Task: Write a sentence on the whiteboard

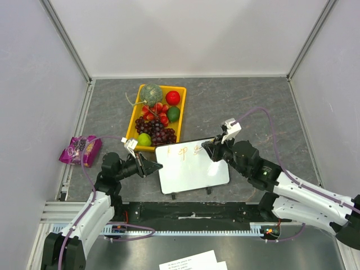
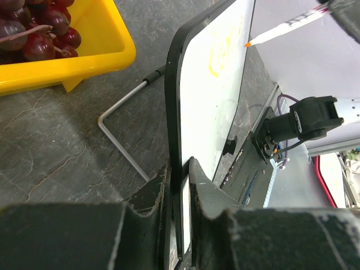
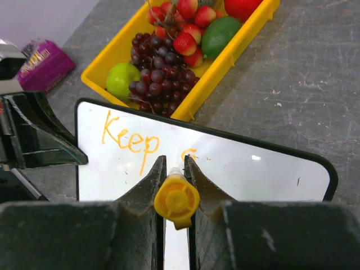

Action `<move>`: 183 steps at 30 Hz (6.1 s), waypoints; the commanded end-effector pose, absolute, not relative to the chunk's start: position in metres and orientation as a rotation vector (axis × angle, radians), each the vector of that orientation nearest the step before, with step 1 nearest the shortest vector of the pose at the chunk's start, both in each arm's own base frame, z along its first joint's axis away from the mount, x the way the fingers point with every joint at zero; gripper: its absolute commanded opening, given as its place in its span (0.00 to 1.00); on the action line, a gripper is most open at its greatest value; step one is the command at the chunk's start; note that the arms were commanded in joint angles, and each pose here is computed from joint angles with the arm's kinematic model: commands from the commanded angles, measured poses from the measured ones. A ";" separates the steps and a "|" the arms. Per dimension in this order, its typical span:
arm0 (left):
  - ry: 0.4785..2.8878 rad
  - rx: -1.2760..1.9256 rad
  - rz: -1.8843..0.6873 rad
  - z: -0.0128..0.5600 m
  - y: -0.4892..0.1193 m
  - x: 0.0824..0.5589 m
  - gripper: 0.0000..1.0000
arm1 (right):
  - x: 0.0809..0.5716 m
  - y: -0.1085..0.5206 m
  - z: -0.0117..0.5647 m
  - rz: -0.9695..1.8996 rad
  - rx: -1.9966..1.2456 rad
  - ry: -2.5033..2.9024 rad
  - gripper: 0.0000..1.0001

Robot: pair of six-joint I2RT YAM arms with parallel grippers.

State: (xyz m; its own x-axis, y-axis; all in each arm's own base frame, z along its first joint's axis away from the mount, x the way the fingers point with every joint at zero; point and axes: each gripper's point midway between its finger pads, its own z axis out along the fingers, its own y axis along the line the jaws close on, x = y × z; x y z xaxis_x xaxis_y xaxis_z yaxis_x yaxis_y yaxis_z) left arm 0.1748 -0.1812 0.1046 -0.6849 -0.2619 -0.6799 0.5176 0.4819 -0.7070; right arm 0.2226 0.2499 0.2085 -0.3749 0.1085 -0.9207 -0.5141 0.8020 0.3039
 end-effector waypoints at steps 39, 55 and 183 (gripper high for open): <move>1.909 0.247 -1.228 0.109 -0.179 0.182 0.02 | 0.254 0.220 0.214 0.583 -0.196 1.853 0.00; 1.912 0.243 -1.230 0.109 -0.179 0.181 0.02 | 0.242 0.220 0.192 0.600 -0.244 1.904 0.00; 1.910 0.247 -1.230 0.109 -0.179 0.181 0.02 | 0.257 0.189 0.204 0.481 -0.082 1.854 0.00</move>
